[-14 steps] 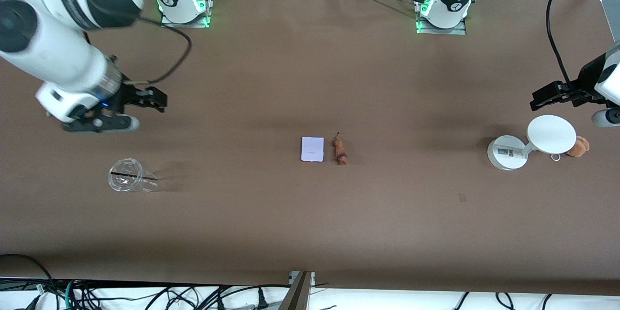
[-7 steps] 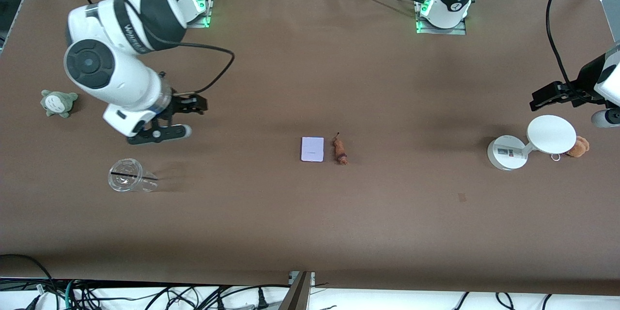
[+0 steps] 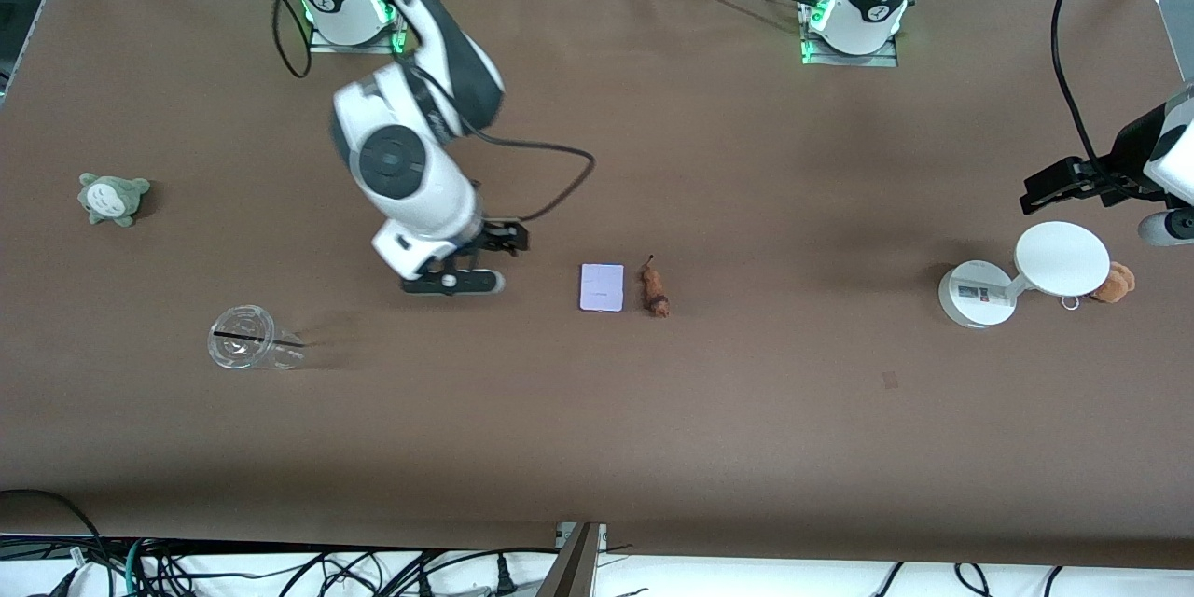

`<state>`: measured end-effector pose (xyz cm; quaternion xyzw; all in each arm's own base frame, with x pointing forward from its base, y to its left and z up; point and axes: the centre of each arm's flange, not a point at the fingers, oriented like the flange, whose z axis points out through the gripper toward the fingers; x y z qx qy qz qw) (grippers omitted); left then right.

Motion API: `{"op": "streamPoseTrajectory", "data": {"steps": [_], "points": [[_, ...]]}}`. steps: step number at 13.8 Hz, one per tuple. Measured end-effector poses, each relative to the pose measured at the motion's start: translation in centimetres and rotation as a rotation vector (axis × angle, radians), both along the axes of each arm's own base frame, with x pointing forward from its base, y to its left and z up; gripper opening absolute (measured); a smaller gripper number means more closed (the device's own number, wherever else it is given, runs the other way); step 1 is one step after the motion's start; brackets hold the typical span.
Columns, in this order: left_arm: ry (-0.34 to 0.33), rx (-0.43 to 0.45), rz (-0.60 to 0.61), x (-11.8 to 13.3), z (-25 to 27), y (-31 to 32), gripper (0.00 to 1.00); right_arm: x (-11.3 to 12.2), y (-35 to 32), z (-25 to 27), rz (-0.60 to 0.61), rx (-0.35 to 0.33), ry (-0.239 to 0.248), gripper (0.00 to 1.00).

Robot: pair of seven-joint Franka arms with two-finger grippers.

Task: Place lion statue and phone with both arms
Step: 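Reach the right gripper toward the silver phone beside the lion statue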

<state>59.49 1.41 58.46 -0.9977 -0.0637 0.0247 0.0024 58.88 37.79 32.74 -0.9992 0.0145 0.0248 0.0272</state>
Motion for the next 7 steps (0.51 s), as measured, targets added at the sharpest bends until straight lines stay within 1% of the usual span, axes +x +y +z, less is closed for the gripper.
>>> {"op": "streamPoseTrajectory", "data": {"steps": [4, 7], "points": [[0.003, 0.0, -0.001, 0.1, -0.2, -0.1, 1.0, -0.9, 6.6, -6.2, -0.109, 0.05, -0.071, 1.0], [0.013, -0.001, -0.004, 0.3, -0.8, -0.2, 1.0, -1.0, 9.4, -8.7, -0.138, 0.067, -0.085, 1.0]]}}
